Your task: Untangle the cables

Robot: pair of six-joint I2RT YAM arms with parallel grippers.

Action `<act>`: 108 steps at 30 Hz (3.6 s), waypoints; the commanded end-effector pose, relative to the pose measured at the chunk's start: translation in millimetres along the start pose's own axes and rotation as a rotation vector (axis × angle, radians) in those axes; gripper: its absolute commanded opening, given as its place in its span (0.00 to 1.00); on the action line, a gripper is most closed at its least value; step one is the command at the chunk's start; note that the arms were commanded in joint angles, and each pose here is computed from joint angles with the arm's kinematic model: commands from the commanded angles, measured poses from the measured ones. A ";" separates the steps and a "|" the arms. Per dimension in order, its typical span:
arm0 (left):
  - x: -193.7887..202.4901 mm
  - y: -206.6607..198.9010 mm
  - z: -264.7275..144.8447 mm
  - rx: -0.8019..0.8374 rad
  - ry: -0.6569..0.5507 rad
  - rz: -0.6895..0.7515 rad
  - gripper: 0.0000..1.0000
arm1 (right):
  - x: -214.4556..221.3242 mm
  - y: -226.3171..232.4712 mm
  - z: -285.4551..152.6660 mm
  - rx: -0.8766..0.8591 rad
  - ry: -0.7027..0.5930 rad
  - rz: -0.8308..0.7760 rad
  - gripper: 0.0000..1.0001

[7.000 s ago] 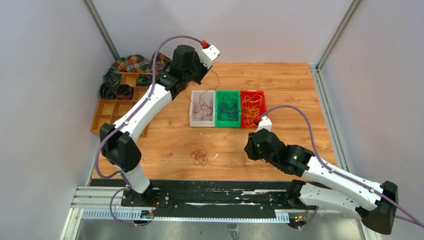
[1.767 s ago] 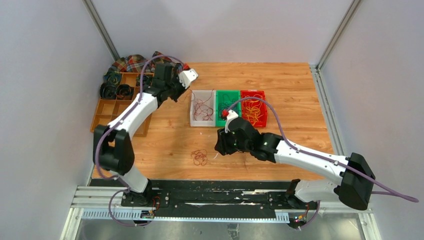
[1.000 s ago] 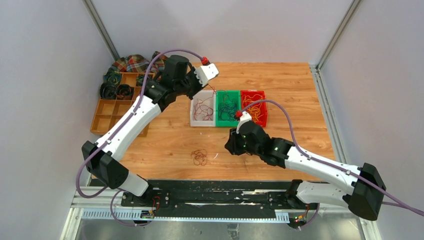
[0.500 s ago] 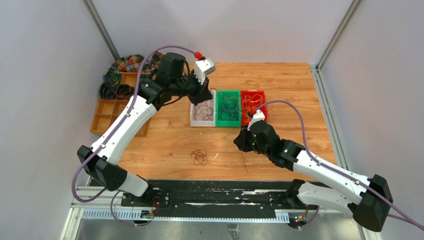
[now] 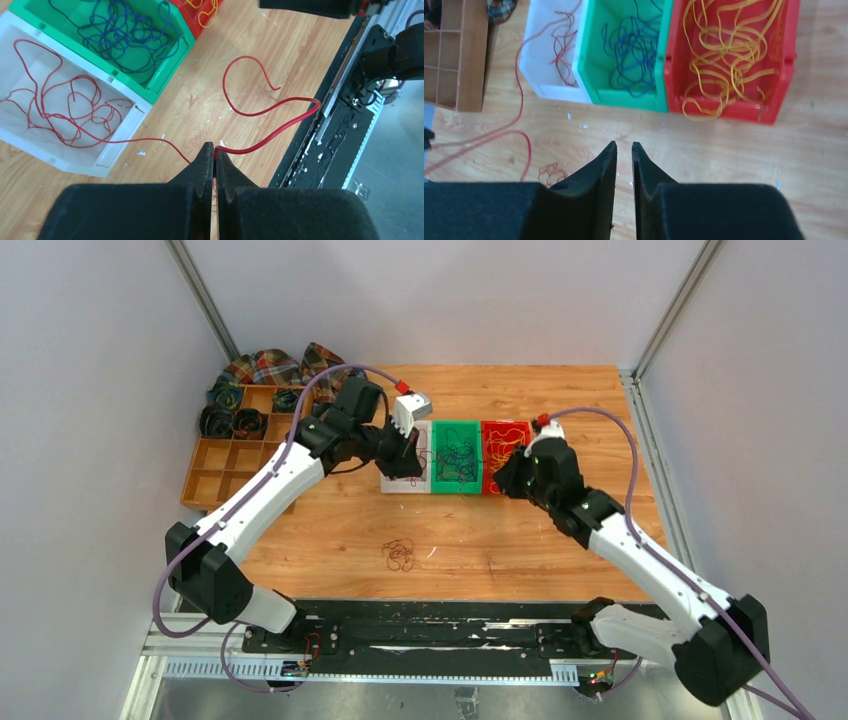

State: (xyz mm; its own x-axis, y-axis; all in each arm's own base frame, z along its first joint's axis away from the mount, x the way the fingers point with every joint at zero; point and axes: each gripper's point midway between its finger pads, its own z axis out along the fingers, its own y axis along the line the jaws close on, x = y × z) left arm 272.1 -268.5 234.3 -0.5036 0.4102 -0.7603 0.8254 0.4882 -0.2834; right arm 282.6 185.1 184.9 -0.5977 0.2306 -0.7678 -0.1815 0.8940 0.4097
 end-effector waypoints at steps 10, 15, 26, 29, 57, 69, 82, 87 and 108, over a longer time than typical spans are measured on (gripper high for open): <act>-33.1 143.9 10.9 -0.394 -0.099 0.003 0.01 | -81.8 57.5 39.4 -0.154 -0.116 -0.028 0.13; -32.9 171.1 43.0 -0.393 -0.127 -0.040 0.01 | -79.1 47.2 23.8 -0.139 -0.163 -0.031 0.12; -11.7 230.3 54.5 -0.624 -0.105 -0.010 0.00 | -64.5 34.5 5.7 -0.132 -0.181 -0.028 0.09; 5.9 235.8 54.4 -0.660 -0.083 0.017 0.01 | -56.3 30.9 8.1 -0.127 -0.160 -0.022 0.08; -39.9 166.3 28.2 -0.365 -0.117 0.163 0.81 | -42.2 20.3 1.9 -0.097 -0.124 -0.041 0.08; -36.8 188.1 70.0 -0.142 0.083 0.366 0.79 | -35.7 18.4 -0.5 -0.101 -0.106 -0.054 0.07; -33.1 267.7 69.8 -0.307 -0.050 -0.031 0.64 | -25.0 16.7 4.2 -0.109 -0.078 -0.040 0.06; -31.8 269.1 79.7 -0.268 -0.071 -0.104 0.58 | -26.3 16.2 2.8 -0.107 -0.086 -0.042 0.06; -22.0 271.4 89.8 -0.195 -0.080 -0.198 0.24 | -19.1 7.7 0.4 -0.081 -0.080 -0.046 0.02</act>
State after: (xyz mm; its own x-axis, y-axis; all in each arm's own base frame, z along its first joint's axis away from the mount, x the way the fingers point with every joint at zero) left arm 520.2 -215.1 104.2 -0.6512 0.2616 -0.7124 0.6373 0.6982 -0.3261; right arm 293.5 194.1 203.3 -0.5312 0.2201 -0.8182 -0.2838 0.8637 0.4166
